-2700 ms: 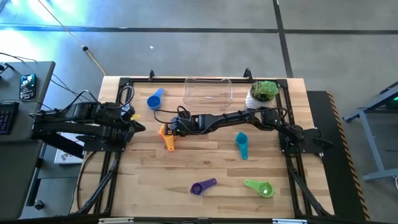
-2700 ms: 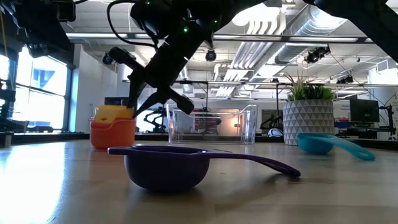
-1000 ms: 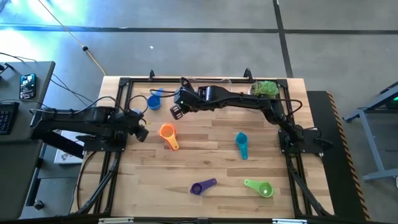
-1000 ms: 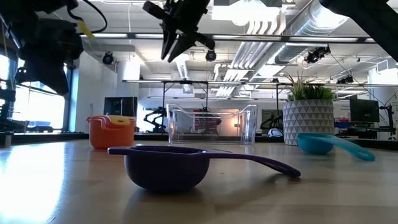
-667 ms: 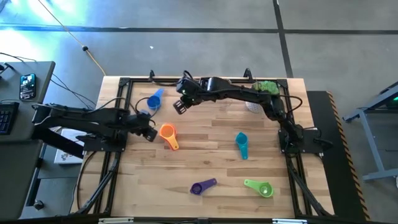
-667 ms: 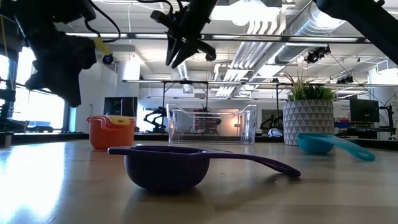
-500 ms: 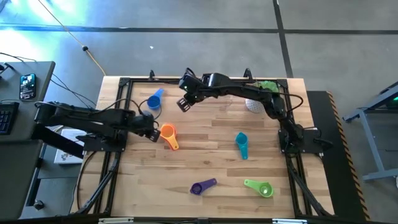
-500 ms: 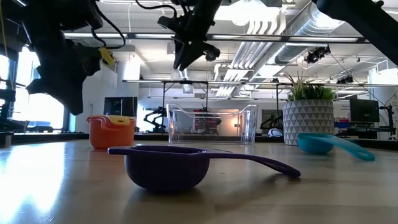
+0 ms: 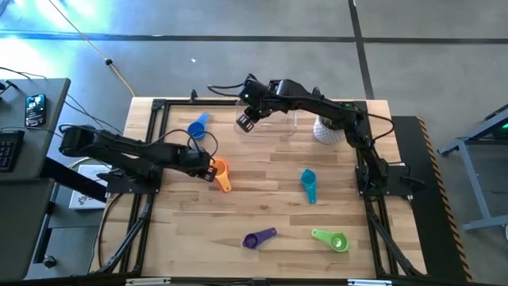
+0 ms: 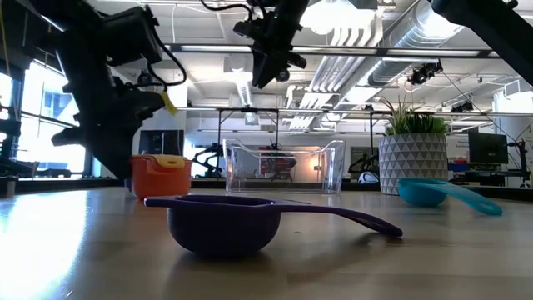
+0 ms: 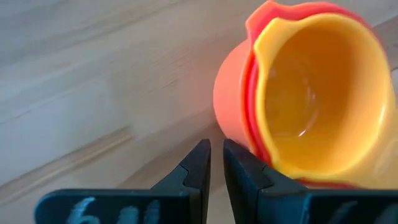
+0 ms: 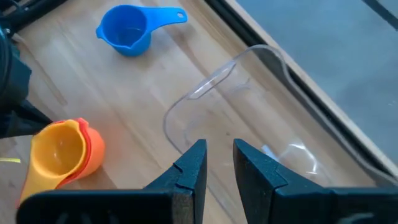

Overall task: Nest measuring cups in basket
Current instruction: Adjust the stacked measuring cups, then remove the yellow measuring cup from the top of the red measuring cup

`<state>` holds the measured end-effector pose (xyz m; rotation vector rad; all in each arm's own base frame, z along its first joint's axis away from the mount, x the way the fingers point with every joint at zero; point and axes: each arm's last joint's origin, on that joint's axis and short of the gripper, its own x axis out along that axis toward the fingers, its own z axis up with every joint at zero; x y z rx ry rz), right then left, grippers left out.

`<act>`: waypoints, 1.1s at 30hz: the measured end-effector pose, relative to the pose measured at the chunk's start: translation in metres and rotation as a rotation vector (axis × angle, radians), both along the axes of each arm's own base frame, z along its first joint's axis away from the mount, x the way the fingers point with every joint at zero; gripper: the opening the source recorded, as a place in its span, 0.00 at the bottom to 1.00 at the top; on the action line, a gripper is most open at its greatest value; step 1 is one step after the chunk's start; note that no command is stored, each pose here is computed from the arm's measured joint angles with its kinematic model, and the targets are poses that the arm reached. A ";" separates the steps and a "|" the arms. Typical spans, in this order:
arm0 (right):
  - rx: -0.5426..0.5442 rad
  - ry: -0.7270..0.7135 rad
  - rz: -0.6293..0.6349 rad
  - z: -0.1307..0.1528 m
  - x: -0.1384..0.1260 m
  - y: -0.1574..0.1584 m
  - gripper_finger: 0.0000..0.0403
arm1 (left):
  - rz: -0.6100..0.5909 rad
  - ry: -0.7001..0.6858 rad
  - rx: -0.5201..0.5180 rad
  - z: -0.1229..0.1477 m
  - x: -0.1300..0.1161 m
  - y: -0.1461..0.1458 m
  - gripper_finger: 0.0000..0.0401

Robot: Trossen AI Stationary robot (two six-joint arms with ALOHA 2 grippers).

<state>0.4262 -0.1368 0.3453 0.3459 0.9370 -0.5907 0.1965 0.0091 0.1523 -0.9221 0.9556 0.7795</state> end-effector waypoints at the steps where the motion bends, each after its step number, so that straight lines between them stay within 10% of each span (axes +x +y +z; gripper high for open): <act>1: -0.004 0.003 0.003 0.000 -0.001 -0.002 0.18 | 0.000 -0.014 -0.002 -0.002 0.004 0.000 0.09; 16: -0.014 0.090 0.025 -0.003 -0.012 -0.017 0.18 | -0.031 -0.159 -0.063 -0.022 0.045 0.004 0.09; 33: 0.120 0.065 0.077 -0.005 -0.013 -0.014 0.18 | -0.144 0.002 0.124 0.044 0.037 0.025 0.09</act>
